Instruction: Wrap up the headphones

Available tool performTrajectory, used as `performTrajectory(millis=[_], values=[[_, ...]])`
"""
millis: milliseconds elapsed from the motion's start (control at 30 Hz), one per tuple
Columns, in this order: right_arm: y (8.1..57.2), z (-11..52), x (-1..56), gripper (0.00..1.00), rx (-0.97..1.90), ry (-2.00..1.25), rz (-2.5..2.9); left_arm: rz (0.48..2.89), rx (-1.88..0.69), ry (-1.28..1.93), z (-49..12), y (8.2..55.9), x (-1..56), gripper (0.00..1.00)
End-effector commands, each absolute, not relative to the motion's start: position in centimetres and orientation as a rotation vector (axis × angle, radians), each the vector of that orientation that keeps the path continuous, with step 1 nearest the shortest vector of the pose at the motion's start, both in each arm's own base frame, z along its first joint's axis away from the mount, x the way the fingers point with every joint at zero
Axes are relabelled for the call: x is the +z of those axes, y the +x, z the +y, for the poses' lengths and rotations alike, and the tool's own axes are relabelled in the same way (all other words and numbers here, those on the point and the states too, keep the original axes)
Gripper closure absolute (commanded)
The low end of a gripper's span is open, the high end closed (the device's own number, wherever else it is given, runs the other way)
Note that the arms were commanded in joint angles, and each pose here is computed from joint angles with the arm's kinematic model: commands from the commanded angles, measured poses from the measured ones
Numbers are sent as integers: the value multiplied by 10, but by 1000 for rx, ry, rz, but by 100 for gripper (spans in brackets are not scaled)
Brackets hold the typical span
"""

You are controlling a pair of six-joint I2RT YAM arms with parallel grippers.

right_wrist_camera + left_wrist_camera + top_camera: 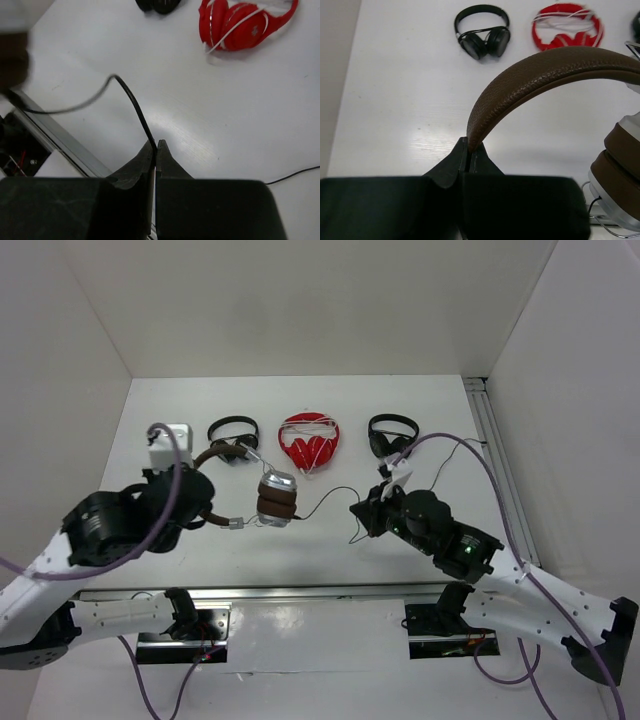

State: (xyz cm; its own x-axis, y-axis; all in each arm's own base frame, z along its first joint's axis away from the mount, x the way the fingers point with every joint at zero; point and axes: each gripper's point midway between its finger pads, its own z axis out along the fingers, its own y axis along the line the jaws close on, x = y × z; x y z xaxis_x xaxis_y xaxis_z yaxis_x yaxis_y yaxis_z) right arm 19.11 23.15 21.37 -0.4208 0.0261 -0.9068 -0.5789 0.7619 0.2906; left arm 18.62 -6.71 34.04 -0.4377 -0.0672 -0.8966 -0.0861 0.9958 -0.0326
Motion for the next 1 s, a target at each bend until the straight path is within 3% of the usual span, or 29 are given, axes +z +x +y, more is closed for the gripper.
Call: performTrajectory(millis=[0, 200, 500, 967], values=[[195, 213, 261, 100, 664, -337, 1873, 1958, 135, -107, -79, 211, 339, 100], [176, 229, 280, 100, 699, -529, 1889, 2026, 259, 141, -110, 224, 291, 100], [154, 244, 271, 98, 752, -744, 1903, 2088, -92, 693, -196, 193, 250, 100], [125, 259, 283, 92, 913, -947, 1799, 2115, -131, 776, -215, 187, 235, 100]])
